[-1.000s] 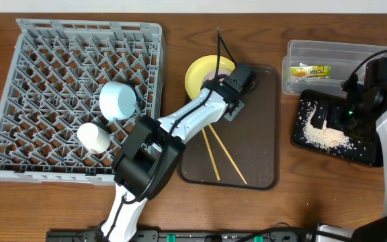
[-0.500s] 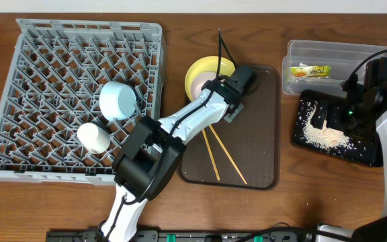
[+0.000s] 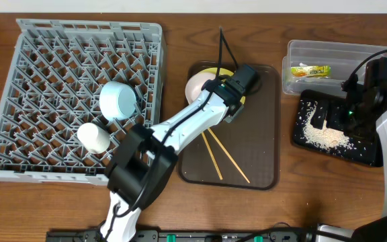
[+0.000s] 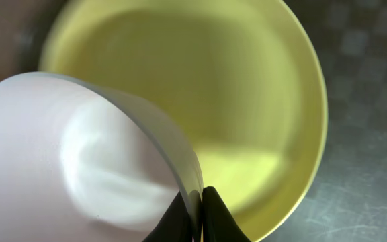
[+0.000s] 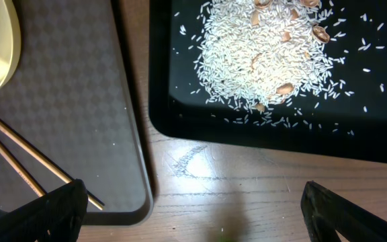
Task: Sort waste into correct bins and load items into the dishwasher
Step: 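Grasp the white bowl rim and lift it with the left gripper, then place the white bowl upright in the dish rack and release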
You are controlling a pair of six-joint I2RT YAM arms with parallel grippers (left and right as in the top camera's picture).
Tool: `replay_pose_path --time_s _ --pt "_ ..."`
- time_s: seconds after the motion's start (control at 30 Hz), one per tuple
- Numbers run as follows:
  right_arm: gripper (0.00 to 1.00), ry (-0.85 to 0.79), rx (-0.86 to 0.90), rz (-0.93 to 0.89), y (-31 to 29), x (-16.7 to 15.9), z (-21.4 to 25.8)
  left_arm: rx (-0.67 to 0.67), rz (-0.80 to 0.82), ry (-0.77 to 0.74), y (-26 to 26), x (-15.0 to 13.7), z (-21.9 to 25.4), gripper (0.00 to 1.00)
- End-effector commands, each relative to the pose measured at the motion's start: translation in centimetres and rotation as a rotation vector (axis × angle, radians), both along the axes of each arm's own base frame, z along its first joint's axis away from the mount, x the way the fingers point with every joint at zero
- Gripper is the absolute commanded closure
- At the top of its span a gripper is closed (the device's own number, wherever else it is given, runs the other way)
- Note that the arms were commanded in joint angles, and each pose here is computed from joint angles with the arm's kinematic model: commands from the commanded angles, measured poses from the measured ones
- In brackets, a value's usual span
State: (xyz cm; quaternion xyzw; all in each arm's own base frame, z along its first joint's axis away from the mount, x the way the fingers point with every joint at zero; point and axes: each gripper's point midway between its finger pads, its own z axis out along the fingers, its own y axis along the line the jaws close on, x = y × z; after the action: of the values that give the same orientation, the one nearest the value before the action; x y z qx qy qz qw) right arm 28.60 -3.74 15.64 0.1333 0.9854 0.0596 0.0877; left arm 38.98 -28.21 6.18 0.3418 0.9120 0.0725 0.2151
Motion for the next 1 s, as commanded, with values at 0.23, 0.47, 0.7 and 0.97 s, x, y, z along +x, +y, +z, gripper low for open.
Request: replay_pose_path --time_s 0.23,0.47,0.7,0.97 --pt "0.01 -0.016 0.006 -0.011 0.1 0.0 0.5 0.020 0.079 -0.237 2.9 1.5 9.4 0.92" --pt "0.01 -0.016 0.006 -0.011 0.1 0.0 0.5 -0.232 0.124 -0.183 6.4 2.8 13.7 0.92" --pt "0.01 -0.016 0.006 -0.011 0.1 0.0 0.5 -0.650 0.125 -0.024 11.0 4.2 16.6 0.92" --pt "0.01 -0.016 0.006 -0.011 0.1 0.0 0.5 -1.111 0.105 0.097 17.3 6.3 18.4 0.93"
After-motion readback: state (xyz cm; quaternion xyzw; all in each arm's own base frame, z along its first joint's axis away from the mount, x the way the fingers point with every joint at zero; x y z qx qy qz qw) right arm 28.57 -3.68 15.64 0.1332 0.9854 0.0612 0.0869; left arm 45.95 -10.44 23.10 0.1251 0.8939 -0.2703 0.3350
